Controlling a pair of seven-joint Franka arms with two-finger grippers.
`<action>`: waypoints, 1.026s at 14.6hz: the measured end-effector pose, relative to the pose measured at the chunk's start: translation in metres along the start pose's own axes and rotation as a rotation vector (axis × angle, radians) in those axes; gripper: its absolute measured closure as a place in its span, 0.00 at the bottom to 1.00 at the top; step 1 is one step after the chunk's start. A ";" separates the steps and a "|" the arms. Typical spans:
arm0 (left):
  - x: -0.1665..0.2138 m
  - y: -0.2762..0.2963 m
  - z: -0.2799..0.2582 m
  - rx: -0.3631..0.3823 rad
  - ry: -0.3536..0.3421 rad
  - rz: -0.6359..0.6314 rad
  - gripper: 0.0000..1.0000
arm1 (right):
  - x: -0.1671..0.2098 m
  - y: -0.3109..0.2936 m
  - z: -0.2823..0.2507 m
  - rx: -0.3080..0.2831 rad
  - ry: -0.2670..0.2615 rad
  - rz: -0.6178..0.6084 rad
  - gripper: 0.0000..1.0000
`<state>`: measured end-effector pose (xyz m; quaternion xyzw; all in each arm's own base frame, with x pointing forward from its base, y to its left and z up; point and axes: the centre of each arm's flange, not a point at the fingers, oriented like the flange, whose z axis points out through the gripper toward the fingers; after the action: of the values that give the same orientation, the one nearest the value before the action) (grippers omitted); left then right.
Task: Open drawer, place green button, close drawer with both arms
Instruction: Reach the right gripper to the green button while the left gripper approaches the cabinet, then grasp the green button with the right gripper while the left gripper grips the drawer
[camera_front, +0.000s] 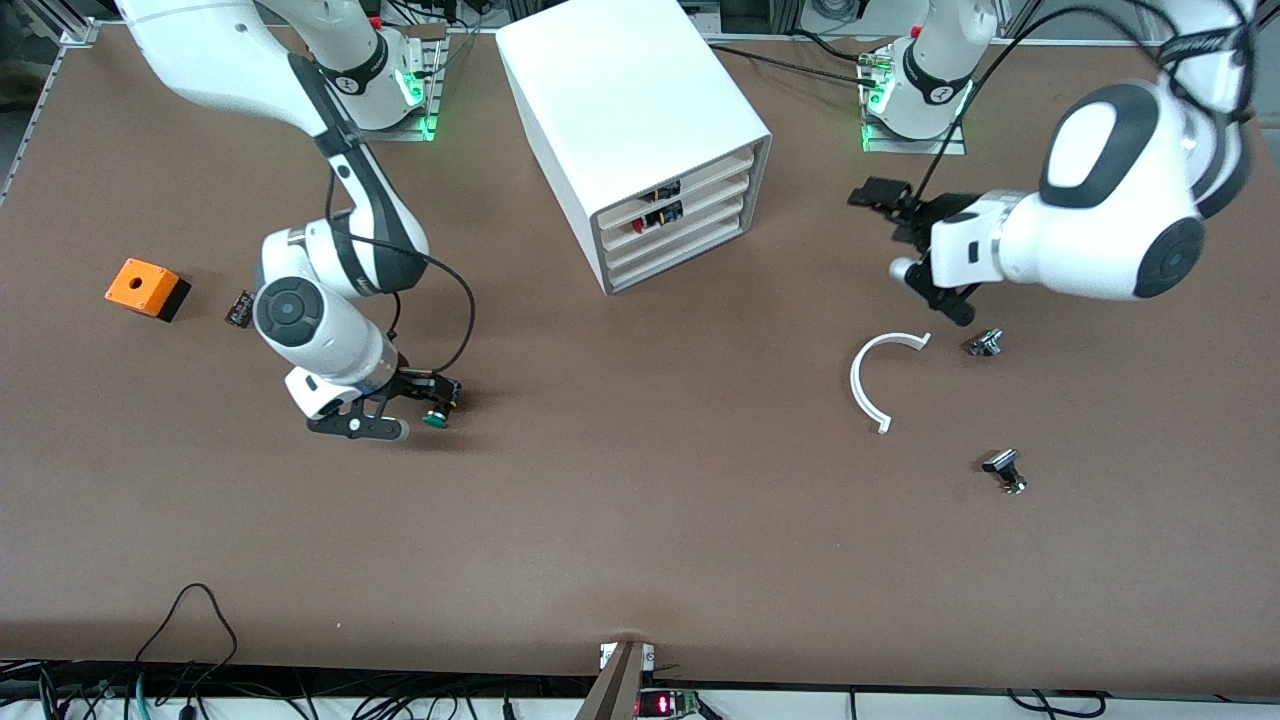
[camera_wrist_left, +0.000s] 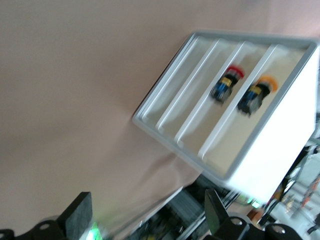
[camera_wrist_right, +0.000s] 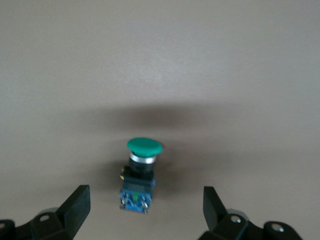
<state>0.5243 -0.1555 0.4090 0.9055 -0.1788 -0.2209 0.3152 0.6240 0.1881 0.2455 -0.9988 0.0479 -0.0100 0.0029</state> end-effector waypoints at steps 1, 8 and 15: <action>0.006 -0.008 0.020 -0.045 0.039 0.008 0.01 | -0.002 -0.005 0.009 0.003 0.002 0.007 0.00; 0.036 -0.035 0.150 -0.211 0.230 0.165 0.04 | -0.011 -0.021 0.044 0.007 -0.004 0.024 0.00; 0.042 -0.070 0.252 -0.469 0.308 0.217 0.15 | -0.013 -0.015 0.063 -0.004 -0.026 0.023 0.12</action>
<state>0.4434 -0.2476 0.1741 0.8065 -0.1687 -0.0811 0.5608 0.6134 0.2051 0.1827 -0.9982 0.0596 0.0031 0.0015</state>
